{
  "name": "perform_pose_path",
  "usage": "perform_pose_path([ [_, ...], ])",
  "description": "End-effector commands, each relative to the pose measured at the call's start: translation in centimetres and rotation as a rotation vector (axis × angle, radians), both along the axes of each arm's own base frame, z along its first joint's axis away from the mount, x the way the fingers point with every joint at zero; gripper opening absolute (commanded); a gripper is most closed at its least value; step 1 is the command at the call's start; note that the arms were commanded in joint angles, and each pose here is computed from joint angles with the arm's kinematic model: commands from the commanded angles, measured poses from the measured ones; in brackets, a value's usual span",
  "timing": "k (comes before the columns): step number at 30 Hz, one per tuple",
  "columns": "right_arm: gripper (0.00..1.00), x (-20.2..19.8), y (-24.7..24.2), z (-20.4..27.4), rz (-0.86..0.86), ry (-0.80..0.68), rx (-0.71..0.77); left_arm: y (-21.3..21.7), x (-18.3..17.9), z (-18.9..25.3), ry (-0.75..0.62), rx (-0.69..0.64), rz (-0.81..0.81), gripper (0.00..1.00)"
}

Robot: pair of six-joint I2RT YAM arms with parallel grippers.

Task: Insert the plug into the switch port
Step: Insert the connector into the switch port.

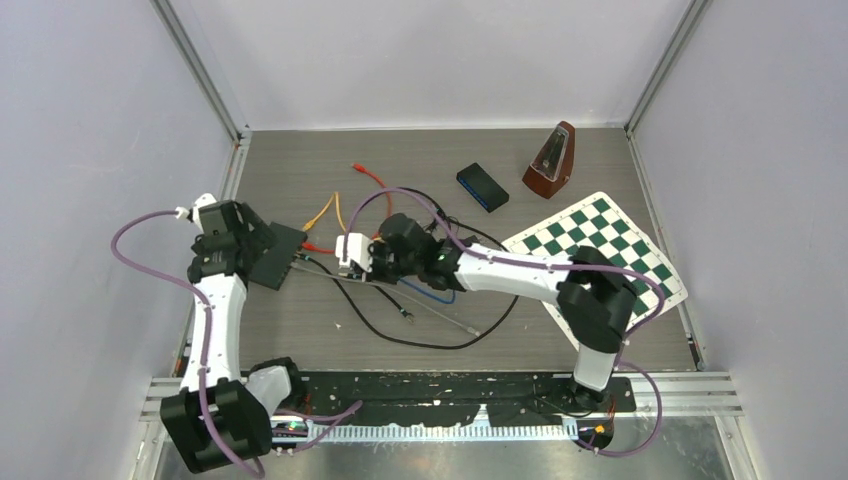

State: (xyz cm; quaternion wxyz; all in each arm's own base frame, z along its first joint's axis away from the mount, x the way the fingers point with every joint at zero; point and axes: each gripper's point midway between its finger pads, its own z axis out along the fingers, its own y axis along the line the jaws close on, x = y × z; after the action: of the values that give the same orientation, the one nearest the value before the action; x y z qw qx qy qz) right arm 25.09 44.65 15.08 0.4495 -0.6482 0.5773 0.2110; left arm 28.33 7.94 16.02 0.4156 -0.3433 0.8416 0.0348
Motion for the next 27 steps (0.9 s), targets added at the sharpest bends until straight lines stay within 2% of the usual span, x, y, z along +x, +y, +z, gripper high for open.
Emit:
perform_pose_path([
  [1, 0.05, -0.5, 3.9, 1.0, -0.083, 0.091, 0.173, 1.9, 0.4, 0.1, -0.020, -0.077, 0.085, 0.84],
  [4, 0.05, -0.4, 6.0, -0.5, -0.133, 0.132, 0.219, 4.3, 0.5, -0.2, -0.036, -0.138, 0.174, 0.80],
  [7, 0.05, -0.6, 7.7, -1.4, -0.140, 0.156, 0.243, 5.5, 1.6, -1.0, -0.072, -0.209, 0.176, 0.75],
  [10, 0.05, -1.3, 9.9, -3.4, -0.104, 0.177, 0.270, 6.6, 2.1, -2.2, -0.022, -0.211, 0.174, 0.74],
  [15, 0.05, -0.6, 12.3, -5.3, -0.151, 0.193, 0.277, 8.0, 2.2, -5.5, 0.096, -0.239, 0.228, 0.70],
  [23, 0.05, -0.6, 14.8, -6.7, -0.144, 0.213, 0.304, 10.4, 3.8, -5.7, 0.154, -0.193, 0.238, 0.66],
  [27, 0.05, -0.5, 15.7, -7.2, -0.153, 0.212, 0.308, 10.4, 4.4, -6.6, 0.197, -0.218, 0.217, 0.62],
])
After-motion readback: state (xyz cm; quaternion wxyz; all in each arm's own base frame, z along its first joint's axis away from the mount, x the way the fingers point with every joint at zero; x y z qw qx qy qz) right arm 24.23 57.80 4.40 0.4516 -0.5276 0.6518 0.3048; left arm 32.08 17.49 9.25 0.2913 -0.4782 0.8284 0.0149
